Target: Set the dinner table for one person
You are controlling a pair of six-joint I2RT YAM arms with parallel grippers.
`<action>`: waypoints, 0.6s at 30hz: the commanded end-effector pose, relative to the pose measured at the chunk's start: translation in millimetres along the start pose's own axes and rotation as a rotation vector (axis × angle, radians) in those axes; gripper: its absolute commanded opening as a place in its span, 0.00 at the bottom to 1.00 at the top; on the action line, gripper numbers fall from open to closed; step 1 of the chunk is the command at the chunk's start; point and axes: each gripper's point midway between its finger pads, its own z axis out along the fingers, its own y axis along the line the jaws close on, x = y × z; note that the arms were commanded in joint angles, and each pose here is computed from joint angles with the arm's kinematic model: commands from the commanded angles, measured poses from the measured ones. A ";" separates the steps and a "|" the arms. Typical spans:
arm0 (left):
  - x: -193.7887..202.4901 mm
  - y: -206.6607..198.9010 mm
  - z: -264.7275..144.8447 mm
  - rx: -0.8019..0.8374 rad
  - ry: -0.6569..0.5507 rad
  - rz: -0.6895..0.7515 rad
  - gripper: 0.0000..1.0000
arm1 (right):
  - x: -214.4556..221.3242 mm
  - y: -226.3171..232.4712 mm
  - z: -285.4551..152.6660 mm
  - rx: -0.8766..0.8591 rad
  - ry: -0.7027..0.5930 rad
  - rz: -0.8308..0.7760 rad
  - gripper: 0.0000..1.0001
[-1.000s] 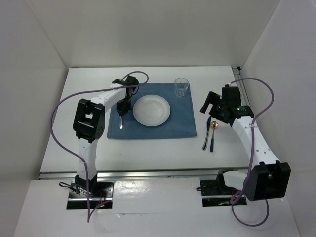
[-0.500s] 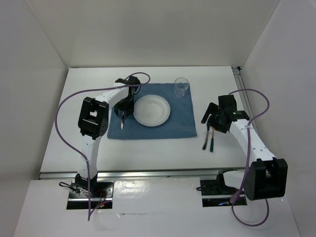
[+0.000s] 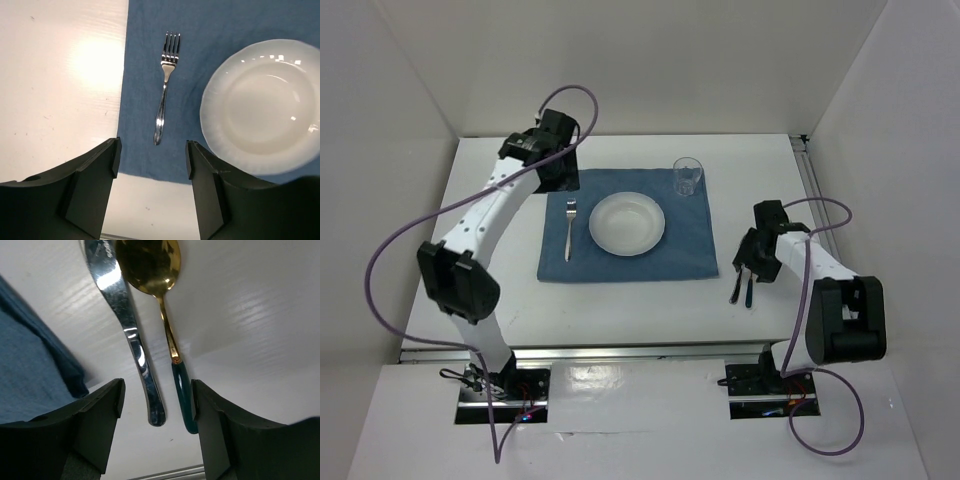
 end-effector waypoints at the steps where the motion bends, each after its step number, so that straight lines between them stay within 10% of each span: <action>1: 3.8 3.8 -31.1 0.056 -0.025 -0.032 0.71 | 13.8 -6.6 7.7 0.033 0.057 0.048 0.66; 8: 1.6 11.6 -52.0 0.072 -0.060 -0.035 0.71 | 23.0 -16.2 10.4 0.122 0.094 0.166 0.70; 18: 6.8 14.8 -47.4 0.055 -0.047 -0.011 0.71 | 42.3 -31.6 20.9 0.135 0.149 0.336 0.42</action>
